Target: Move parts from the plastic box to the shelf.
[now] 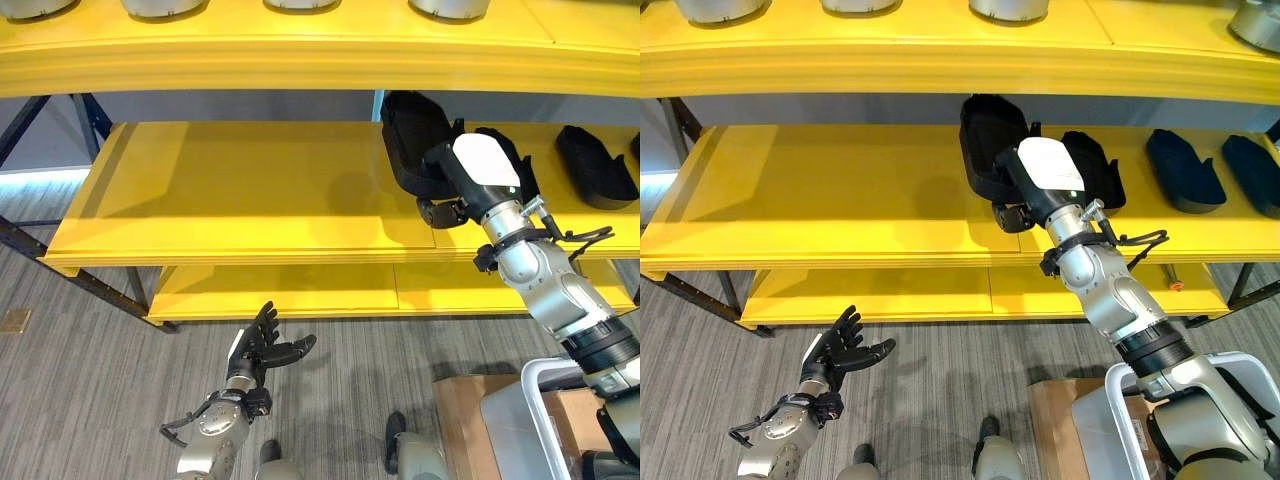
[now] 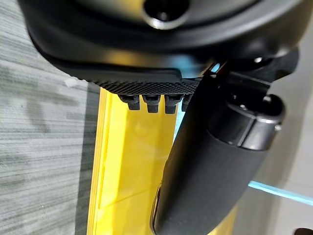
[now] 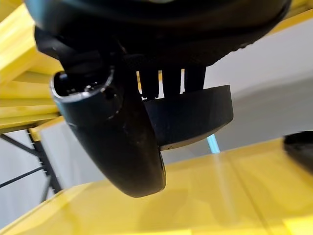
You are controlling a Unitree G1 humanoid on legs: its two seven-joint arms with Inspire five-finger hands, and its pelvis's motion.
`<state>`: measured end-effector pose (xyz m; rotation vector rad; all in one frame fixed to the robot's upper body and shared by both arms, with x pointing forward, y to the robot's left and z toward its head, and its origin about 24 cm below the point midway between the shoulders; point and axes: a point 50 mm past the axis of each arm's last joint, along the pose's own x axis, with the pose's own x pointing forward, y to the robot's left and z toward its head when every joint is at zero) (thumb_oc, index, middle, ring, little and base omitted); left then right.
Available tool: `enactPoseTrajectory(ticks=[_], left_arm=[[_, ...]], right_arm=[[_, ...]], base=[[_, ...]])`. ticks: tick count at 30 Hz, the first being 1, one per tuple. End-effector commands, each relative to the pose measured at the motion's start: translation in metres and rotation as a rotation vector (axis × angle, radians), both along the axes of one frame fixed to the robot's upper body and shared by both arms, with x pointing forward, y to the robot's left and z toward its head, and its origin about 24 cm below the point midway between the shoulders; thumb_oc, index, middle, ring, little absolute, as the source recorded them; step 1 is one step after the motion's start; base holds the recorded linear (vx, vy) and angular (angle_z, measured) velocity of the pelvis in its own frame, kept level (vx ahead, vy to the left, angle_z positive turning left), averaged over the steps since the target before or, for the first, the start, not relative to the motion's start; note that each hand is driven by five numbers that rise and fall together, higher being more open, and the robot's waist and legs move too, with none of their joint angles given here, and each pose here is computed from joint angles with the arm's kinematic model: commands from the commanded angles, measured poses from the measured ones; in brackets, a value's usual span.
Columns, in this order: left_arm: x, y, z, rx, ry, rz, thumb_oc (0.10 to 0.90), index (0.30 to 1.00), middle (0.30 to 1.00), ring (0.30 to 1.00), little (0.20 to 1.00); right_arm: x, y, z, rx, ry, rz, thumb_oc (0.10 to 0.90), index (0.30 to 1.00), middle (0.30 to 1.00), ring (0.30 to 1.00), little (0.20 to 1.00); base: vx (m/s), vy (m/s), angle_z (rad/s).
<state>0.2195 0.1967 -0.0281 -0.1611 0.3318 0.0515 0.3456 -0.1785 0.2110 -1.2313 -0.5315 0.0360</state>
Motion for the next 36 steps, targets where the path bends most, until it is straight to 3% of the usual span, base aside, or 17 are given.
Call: enactPoseTrajectory(ticks=[1,13,36], left_arm=[[0.013,0.011,0.040,0.059,-0.193,-0.060,0.900,1.000,1.000,1.000,1.000],[0.021,0.008,0.052,0.062,-0.250,-0.087,0.900,1.000,1.000,1.000,1.000],[0.030,0.002,0.084,-0.002,-0.386,-0.113,0.900,1.000,1.000,1.000,1.000]], right_arm=[[-0.005,0.038,0.085,0.047,-0.315,0.148,0.400,0.300,0.300,0.300,0.300],[0.004,0.052,0.101,0.013,-0.322,0.151,0.400,0.300,0.300,0.300,0.300],[0.028,0.010,0.162,-0.210,-0.393,-0.177,0.400,0.300,0.300,0.300,0.300]], base=[[-0.02,-0.005,0.12],[-0.02,-0.005,0.13],[-0.04,-0.018,0.12]])
